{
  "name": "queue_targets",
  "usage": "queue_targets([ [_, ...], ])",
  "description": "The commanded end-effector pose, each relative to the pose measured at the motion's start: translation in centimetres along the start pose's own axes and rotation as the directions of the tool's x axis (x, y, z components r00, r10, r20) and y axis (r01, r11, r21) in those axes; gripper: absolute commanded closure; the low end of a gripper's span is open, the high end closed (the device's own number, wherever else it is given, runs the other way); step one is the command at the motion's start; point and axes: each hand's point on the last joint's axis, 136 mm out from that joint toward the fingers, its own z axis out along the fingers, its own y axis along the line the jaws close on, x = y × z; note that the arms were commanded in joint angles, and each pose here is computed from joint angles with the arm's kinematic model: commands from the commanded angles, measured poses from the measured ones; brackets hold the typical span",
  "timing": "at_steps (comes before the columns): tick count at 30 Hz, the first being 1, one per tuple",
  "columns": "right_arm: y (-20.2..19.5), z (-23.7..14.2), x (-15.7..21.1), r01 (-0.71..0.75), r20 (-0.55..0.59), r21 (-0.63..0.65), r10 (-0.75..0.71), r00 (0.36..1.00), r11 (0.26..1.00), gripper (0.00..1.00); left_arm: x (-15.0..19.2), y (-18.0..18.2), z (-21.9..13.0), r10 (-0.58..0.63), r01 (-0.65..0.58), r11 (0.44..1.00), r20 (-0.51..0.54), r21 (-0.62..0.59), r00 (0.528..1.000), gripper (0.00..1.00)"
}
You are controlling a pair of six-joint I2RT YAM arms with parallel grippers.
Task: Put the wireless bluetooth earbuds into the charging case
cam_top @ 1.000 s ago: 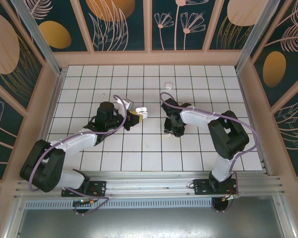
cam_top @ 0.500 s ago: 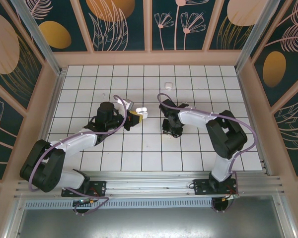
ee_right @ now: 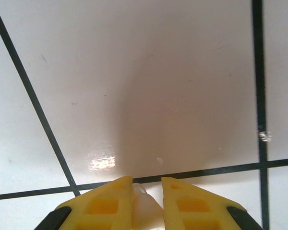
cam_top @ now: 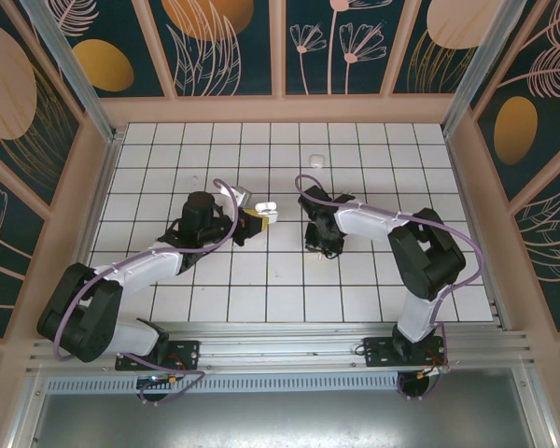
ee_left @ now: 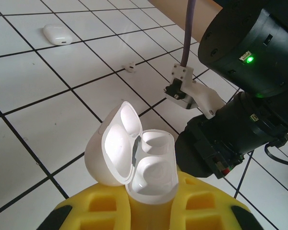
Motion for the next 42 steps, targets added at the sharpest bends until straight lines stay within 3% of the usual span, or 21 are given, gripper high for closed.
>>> queue_targets([
  [1, 0.5, -3.5, -1.6, 0.017, 0.102, -0.019, -0.015, 0.995, 1.000, 0.88, -1.7, -1.8, -0.5, 0.043, -0.048, 0.996, 0.072, 0.074, 0.997, 1.00],
  [10, 4.1, -16.3, -5.7, 0.131, 0.432, -0.201, -0.032, 0.901, 0.971, 0.90, -3.0, -5.2, -0.4, 0.145, -0.177, 0.959, 0.155, 0.223, 0.977, 1.00],
  [14, 5.9, -21.7, -5.9, 0.242, 0.556, -0.272, -0.053, 0.830, 0.931, 0.90, -3.3, -5.9, 0.2, 0.177, -0.219, 0.943, 0.180, 0.252, 0.968, 1.00],
  [19, 8.5, -25.6, -4.6, 0.402, 0.651, -0.308, -0.117, 0.750, 0.862, 0.90, -4.2, -7.1, 0.8, 0.201, -0.256, 0.924, 0.208, 0.285, 0.957, 1.00],
  [27, 12.1, -25.9, -2.4, 0.555, 0.667, -0.339, -0.222, 0.711, 0.760, 0.90, -5.6, -8.1, 0.9, 0.220, -0.287, 0.907, 0.234, 0.309, 0.947, 1.00],
  [42, 12.9, -25.1, -1.3, 0.665, 0.701, -0.299, -0.315, 0.640, 0.685, 0.90, -6.0, -9.6, 0.6, 0.236, -0.316, 0.869, 0.241, 0.382, 0.941, 1.00],
])
